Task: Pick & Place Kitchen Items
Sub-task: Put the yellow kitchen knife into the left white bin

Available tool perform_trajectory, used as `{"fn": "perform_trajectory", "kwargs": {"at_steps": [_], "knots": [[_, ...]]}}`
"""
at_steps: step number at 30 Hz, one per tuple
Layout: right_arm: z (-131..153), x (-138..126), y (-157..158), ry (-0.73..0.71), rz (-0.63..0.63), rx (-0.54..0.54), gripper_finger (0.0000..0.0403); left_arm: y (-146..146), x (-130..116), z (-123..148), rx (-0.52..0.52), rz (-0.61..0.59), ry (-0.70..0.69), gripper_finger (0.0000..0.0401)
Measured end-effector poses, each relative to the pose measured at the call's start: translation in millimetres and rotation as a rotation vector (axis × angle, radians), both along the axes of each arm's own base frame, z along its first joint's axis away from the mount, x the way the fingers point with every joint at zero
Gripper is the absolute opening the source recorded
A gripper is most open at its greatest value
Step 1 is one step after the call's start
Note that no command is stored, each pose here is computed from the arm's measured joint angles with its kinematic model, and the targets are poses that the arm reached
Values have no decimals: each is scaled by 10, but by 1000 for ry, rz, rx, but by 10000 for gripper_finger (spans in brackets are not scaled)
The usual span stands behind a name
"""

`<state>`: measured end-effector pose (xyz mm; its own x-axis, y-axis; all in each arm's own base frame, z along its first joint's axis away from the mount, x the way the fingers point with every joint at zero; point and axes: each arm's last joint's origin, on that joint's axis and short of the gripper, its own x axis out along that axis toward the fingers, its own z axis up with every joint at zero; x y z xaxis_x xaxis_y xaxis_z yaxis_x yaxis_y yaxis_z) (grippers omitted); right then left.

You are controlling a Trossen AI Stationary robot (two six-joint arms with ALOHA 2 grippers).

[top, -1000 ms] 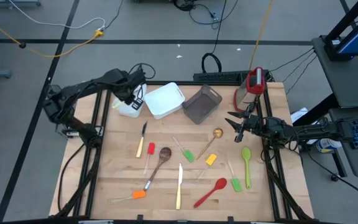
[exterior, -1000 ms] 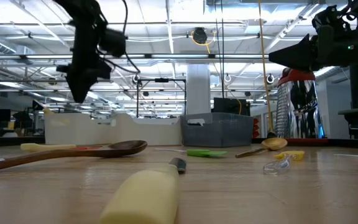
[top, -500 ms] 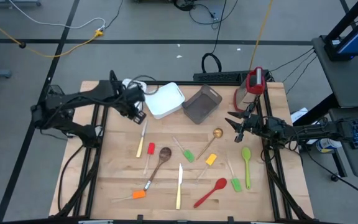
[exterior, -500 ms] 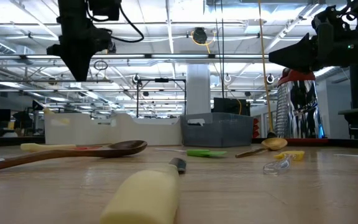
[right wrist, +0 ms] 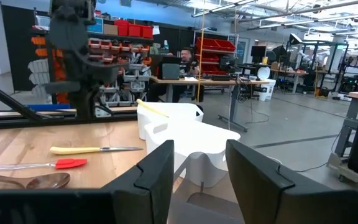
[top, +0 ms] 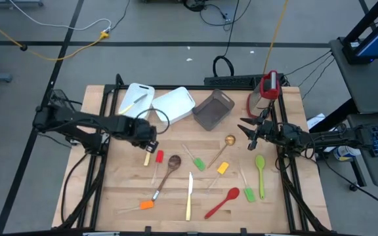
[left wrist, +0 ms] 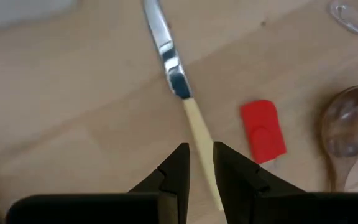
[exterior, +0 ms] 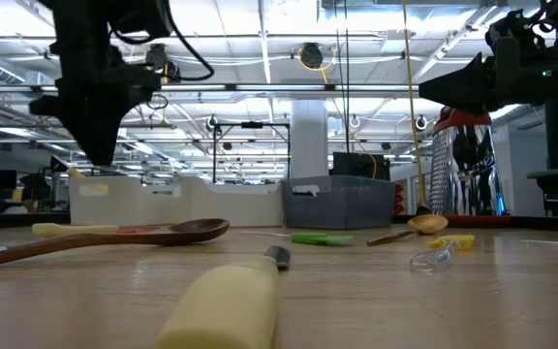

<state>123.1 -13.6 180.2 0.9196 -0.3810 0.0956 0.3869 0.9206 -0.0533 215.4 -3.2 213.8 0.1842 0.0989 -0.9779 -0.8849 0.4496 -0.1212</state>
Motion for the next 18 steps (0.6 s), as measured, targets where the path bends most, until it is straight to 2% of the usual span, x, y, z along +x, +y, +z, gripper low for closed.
{"fn": "perform_trajectory", "kwargs": {"at_steps": [6, 18], "knots": [[6, 0, 0, -6, 0, 0, 141, -136, 27, -192, -18, 22, -99, 72], [7, -1, 0, -8, -1, 0, 141, -198, 35, -227, 90, 47, -122, 72]]}}
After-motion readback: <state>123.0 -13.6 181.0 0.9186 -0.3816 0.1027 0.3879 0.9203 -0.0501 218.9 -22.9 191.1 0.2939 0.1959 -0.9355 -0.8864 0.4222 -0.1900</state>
